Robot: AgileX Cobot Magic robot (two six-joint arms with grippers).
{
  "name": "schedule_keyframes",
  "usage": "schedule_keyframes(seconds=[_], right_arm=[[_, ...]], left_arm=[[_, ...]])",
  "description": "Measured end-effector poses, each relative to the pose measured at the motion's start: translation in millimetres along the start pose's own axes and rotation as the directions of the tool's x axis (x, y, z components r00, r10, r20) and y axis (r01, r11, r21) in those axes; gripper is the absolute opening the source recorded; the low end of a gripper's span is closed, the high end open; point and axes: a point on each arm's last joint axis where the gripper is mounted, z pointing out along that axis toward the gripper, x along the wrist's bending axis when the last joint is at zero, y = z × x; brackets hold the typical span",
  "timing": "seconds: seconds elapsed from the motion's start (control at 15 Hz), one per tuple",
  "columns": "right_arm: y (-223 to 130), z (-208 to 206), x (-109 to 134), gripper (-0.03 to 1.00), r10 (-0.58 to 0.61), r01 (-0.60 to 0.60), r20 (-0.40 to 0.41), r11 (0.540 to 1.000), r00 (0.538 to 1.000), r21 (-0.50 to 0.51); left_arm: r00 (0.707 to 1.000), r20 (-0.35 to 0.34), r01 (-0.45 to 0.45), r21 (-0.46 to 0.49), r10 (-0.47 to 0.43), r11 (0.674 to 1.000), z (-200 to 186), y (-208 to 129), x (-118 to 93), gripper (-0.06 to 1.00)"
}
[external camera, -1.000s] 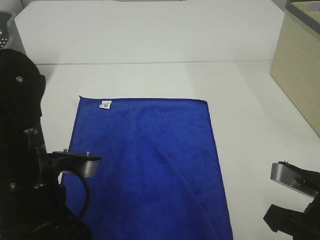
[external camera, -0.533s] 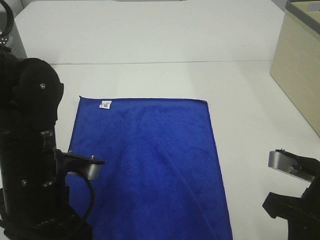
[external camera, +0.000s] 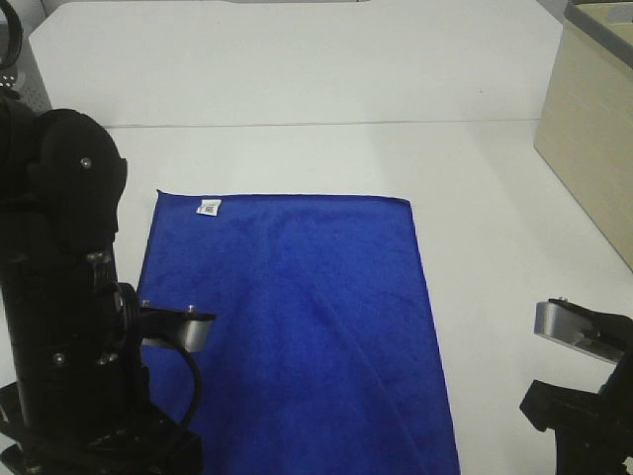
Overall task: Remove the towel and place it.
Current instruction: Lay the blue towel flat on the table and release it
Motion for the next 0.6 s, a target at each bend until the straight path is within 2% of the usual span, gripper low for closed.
schedule_keyframes(seconds=[0.07,0.13,0.4,0.47,0.6], right_arm=[[0,0,0,0.49,0.000,0.000,0.000,1.000,1.000,0.001],[-1,0,0,0.49,0.000,0.000,-0.001,1.000,1.000,0.007],[7,-16,10,0.49,-0.036,0.035,-0.006,0.999,0.999,-0.023],[12,-25,14,0.49,-0.057,0.057,0.000,0.997,0.998,-0.054],[23,-50,26,0.49,-0.103,0.105,0.022,0.984,0.994,-0.144]], left_arm=[[1.000,0.020,0.002,-0.011,-0.002,1.000,-2,-1,-3,0.59],[0.999,0.033,-0.004,-0.025,0.004,1.000,-5,-4,-6,0.62],[0.999,0.038,-0.027,-0.063,0.029,0.998,-14,-10,-11,0.64],[0.999,0.029,-0.036,-0.075,0.038,0.997,-17,-11,-11,0.64],[0.997,-0.035,-0.069,-0.115,0.066,0.991,-28,-8,-11,0.64]])
